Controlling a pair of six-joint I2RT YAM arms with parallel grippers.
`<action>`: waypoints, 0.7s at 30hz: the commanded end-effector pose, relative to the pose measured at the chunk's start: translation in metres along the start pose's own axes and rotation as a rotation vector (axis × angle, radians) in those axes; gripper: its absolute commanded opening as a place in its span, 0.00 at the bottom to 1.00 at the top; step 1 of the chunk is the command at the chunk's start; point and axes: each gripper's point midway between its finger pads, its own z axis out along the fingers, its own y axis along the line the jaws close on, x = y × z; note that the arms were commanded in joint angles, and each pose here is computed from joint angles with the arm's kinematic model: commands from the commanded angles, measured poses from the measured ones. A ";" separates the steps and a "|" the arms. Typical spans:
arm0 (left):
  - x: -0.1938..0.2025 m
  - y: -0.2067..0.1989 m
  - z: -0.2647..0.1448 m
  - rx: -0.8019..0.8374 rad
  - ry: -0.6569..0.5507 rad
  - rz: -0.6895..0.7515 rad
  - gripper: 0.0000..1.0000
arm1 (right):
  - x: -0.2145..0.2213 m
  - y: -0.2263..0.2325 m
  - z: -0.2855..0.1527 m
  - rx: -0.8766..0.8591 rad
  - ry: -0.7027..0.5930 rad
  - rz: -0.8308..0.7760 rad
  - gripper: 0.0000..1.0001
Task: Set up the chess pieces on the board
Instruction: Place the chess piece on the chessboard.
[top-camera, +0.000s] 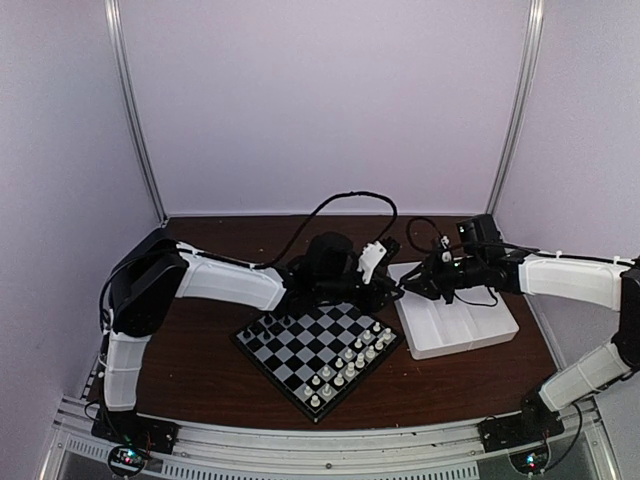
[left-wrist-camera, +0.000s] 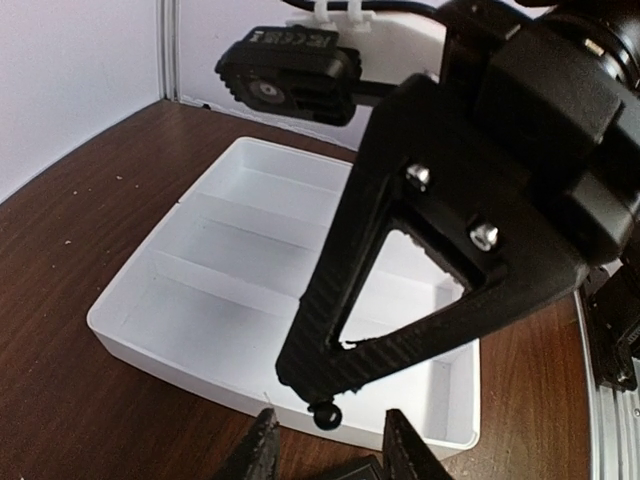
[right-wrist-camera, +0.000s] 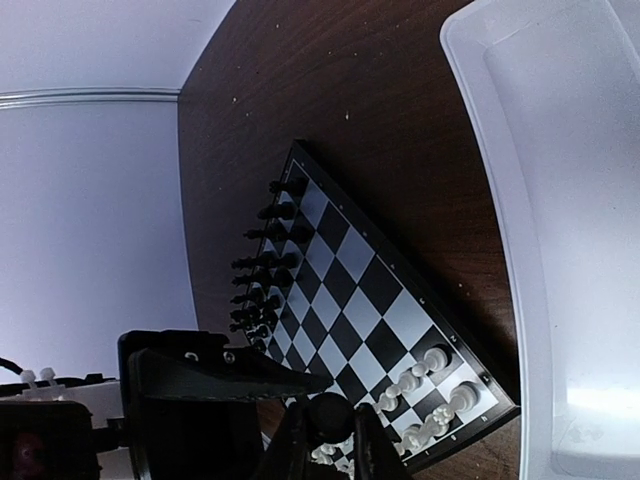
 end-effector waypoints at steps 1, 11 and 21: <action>-0.012 -0.005 0.006 0.046 -0.042 0.041 0.35 | 0.005 0.014 -0.005 -0.069 -0.002 0.000 0.15; -0.013 -0.005 0.007 0.048 -0.038 0.059 0.33 | 0.012 0.011 -0.002 -0.082 0.029 0.020 0.15; -0.013 -0.007 0.006 0.057 -0.037 0.067 0.13 | 0.016 0.010 -0.003 -0.092 0.033 0.028 0.15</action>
